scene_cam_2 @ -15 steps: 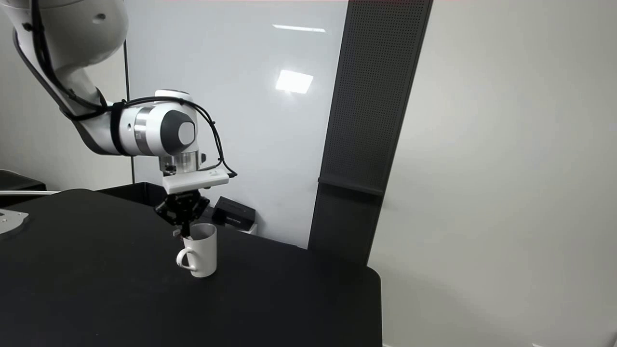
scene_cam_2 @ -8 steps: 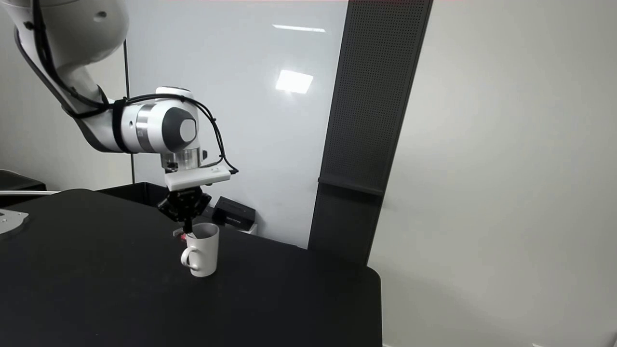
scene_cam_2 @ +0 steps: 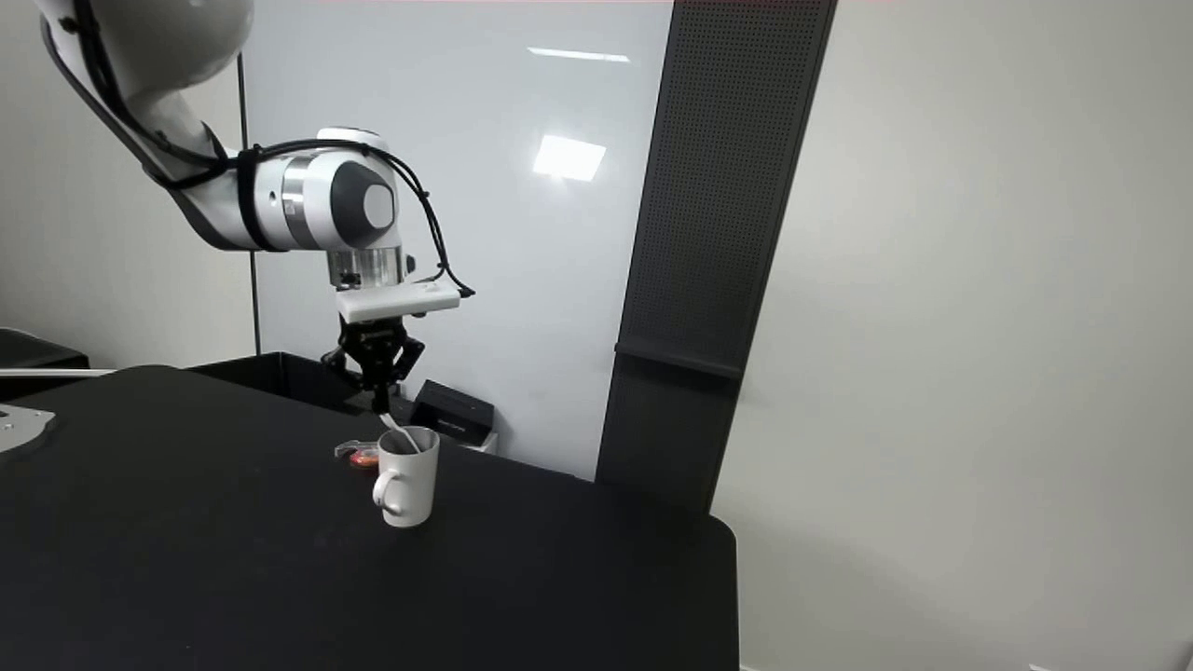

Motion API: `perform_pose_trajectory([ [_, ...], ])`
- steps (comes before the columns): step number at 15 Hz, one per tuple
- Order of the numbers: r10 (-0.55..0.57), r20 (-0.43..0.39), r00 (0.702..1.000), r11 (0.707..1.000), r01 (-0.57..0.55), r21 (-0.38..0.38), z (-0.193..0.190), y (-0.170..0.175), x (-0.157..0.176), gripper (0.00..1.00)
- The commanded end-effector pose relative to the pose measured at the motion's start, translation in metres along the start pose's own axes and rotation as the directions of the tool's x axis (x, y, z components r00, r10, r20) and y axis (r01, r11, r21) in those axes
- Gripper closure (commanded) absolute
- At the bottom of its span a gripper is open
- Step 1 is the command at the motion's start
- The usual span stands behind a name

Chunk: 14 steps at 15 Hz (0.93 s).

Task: Remove the spoon from the mug.

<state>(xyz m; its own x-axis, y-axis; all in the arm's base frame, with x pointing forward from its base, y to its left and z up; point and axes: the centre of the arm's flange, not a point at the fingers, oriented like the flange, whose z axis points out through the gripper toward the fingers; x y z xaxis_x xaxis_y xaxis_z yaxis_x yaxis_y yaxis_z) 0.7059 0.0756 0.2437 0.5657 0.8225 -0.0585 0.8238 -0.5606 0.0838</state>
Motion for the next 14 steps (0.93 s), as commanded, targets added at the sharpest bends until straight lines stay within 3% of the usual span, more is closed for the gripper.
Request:
perform_pose_trajectory([
  [1,0.016,0.025,1.0,1.0,-0.017,0.019,-0.025,0.02,0.011,0.99],
  [9,0.025,0.021,0.999,0.997,-0.027,0.077,-0.08,0.027,0.021,0.99],
  [14,0.045,0.068,0.997,0.998,-0.048,0.04,-0.105,0.027,0.01,0.99],
])
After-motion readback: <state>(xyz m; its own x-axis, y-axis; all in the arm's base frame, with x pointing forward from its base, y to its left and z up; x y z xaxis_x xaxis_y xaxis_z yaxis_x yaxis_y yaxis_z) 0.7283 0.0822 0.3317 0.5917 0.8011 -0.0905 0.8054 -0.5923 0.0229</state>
